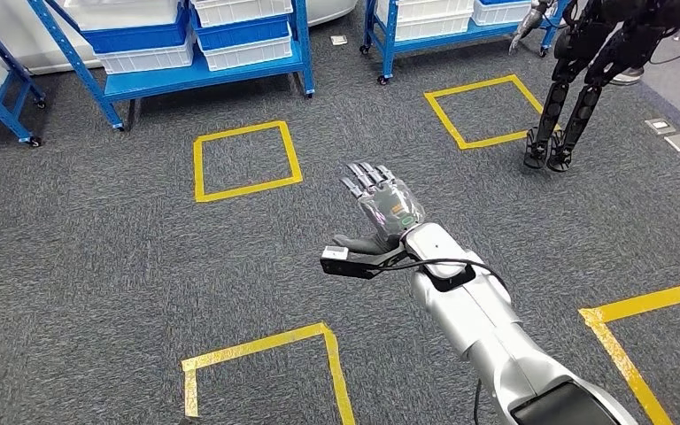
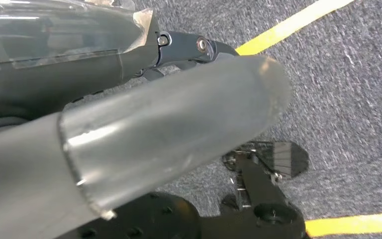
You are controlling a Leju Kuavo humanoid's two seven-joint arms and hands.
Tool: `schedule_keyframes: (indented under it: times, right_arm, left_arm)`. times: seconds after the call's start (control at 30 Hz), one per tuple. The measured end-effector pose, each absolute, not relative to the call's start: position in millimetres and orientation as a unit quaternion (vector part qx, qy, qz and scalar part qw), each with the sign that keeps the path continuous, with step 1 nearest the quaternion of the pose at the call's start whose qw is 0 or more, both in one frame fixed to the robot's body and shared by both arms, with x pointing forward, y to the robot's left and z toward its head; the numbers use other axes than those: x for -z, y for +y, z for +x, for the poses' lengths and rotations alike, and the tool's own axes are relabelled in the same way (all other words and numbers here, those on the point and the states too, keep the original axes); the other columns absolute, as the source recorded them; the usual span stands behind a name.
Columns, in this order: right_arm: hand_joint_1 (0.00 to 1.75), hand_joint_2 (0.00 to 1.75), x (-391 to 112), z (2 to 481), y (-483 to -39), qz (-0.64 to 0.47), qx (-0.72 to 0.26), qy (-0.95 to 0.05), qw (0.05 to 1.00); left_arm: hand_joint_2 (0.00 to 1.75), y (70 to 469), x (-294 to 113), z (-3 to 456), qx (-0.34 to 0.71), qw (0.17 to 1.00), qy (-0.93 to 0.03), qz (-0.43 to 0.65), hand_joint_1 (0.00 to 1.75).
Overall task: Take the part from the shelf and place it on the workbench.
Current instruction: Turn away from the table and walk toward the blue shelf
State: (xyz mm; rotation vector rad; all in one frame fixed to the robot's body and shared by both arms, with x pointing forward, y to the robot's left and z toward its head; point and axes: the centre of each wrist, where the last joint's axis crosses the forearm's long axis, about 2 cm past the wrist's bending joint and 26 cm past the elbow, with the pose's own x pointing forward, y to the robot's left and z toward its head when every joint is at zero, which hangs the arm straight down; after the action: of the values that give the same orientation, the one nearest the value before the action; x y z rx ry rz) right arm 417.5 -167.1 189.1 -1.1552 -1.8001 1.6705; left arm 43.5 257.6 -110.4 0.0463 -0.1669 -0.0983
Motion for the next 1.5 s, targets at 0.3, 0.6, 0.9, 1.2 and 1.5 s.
schedule_keyframes:
  times: [0.3, 0.6, 0.9, 1.2, 1.5]
  right_arm:
    - [0.0, 0.0, -179, 415, -174, -0.415, -0.608, -0.64, 0.222]
    - [0.0, 0.0, -161, 414, -194, -0.424, -0.604, -0.629, 0.243]
    - [0.0, 0.0, -133, 411, -219, -0.436, -0.588, -0.599, 0.325]
    - [0.0, 0.0, -83, 388, -270, -0.413, -0.512, -0.547, 0.517]
    - [0.0, 0.0, -11, 320, -312, -0.35, -0.38, -0.455, 0.726]
  left_arm:
    - [0.0, 259, 110, 45, 0.048, 0.995, -0.086, 0.025, 0.0]
    - [0.0, 259, 110, 46, 0.045, 0.994, -0.094, 0.027, 0.0]
    - [0.0, 261, 111, 41, 0.046, 0.994, -0.094, 0.032, 0.0]
    - [0.0, 261, 111, 38, 0.04, 0.993, -0.103, 0.037, 0.0]
    - [0.0, 258, 111, 39, 0.039, 0.991, -0.118, 0.04, 0.0]
